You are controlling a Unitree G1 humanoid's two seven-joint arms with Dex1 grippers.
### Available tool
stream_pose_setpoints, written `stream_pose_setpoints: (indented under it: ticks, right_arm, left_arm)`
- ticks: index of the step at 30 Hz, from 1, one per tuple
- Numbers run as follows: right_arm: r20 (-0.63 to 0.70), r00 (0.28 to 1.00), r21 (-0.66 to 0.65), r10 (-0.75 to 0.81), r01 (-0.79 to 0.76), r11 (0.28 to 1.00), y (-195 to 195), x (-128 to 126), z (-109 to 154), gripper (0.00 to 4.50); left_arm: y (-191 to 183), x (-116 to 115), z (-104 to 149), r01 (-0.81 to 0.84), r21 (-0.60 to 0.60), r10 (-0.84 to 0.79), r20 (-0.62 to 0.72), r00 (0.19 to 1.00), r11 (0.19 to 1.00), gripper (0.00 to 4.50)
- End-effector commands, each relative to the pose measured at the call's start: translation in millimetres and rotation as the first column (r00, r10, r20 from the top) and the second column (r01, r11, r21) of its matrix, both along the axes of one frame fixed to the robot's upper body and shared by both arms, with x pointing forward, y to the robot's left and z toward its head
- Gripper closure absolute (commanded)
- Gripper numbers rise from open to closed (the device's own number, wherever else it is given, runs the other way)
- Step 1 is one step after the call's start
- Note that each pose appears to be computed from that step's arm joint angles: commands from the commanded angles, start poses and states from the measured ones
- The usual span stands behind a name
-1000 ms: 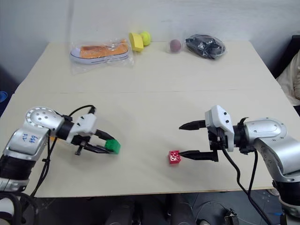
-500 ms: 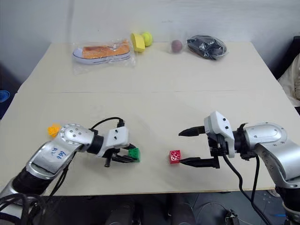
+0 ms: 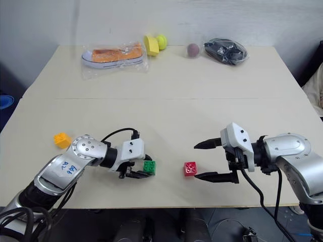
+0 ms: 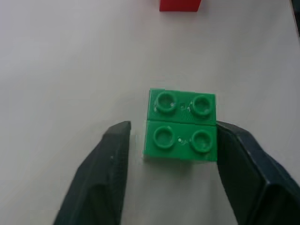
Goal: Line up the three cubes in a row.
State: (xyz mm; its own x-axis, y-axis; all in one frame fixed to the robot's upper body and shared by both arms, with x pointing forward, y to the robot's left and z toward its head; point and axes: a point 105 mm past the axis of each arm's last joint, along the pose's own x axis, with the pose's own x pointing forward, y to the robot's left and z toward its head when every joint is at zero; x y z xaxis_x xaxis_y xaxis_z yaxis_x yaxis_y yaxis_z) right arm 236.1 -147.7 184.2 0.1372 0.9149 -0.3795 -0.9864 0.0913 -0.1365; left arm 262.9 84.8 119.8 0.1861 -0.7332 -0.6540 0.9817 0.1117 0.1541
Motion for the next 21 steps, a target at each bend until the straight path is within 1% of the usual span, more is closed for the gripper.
stream_pose_setpoints:
  ticks: [1,2,3,6,7,9,10,13,15,16,19,21]
  right_arm:
    - [0.034,0.999,0.007,0.023,-0.023,1.000,2.0,0.2,6.8,0.00]
    - [0.034,0.999,0.008,0.024,-0.024,1.000,2.0,0.8,6.9,0.00]
    - [0.036,0.999,0.011,0.027,-0.027,1.000,2.7,2.0,7.3,0.00]
    - [0.041,0.999,0.017,0.032,-0.032,0.999,3.4,4.6,8.3,0.00]
    - [0.041,0.999,0.018,0.032,-0.033,0.999,2.8,5.2,8.3,0.00]
    - [0.044,0.998,0.025,0.043,-0.044,0.999,3.2,6.8,9.2,0.00]
    - [0.047,0.998,0.032,0.049,-0.051,0.998,3.9,7.8,10.5,0.00]
    - [0.059,0.996,0.062,0.064,-0.068,0.996,8.7,12.9,17.0,0.00]
    - [0.059,0.996,0.076,0.070,-0.074,0.994,10.6,15.9,19.5,0.00]
    - [0.058,0.996,0.082,0.075,-0.080,0.993,12.7,17.5,20.5,0.00]
    - [0.052,0.994,0.087,0.093,-0.097,0.991,16.4,20.8,21.6,0.00]
    - [0.053,0.994,0.089,0.100,-0.104,0.991,17.5,22.6,22.5,0.00]
  left_arm:
    - [10.7,1.0,18.4,-0.063,-0.048,0.064,0.020,0.998,0.997,0.47]
    - [15.0,1.4,21.7,-0.086,-0.056,0.087,0.018,0.996,0.995,0.19]
    - [29.8,2.5,29.9,-0.144,-0.068,0.145,0.019,0.989,0.987,0.02]
    - [65.7,-1.1,48.5,-0.274,-0.103,0.276,0.009,0.961,0.956,0.02]
    - [70.1,-2.8,50.8,-0.291,-0.110,0.293,0.005,0.956,0.950,0.02]
    - [102.0,-6.8,58.4,-0.407,-0.131,0.411,0.001,0.912,0.904,0.02]
    - [120.2,-8.3,60.7,-0.474,-0.138,0.480,0.012,0.877,0.870,0.02]
    - [174.0,-15.5,58.7,-0.670,-0.147,0.683,0.066,0.728,0.728,0.02]
    - [197.3,-21.4,54.1,-0.754,-0.166,0.771,0.079,0.632,0.636,0.02]
    - [208.0,-24.6,50.3,-0.800,-0.188,0.821,0.078,0.566,0.570,0.02]
    - [219.5,-31.1,38.7,-0.880,-0.256,0.915,0.053,0.400,0.399,0.02]
    - [214.3,-30.5,35.0,-0.896,-0.311,0.946,0.030,0.324,0.317,0.02]
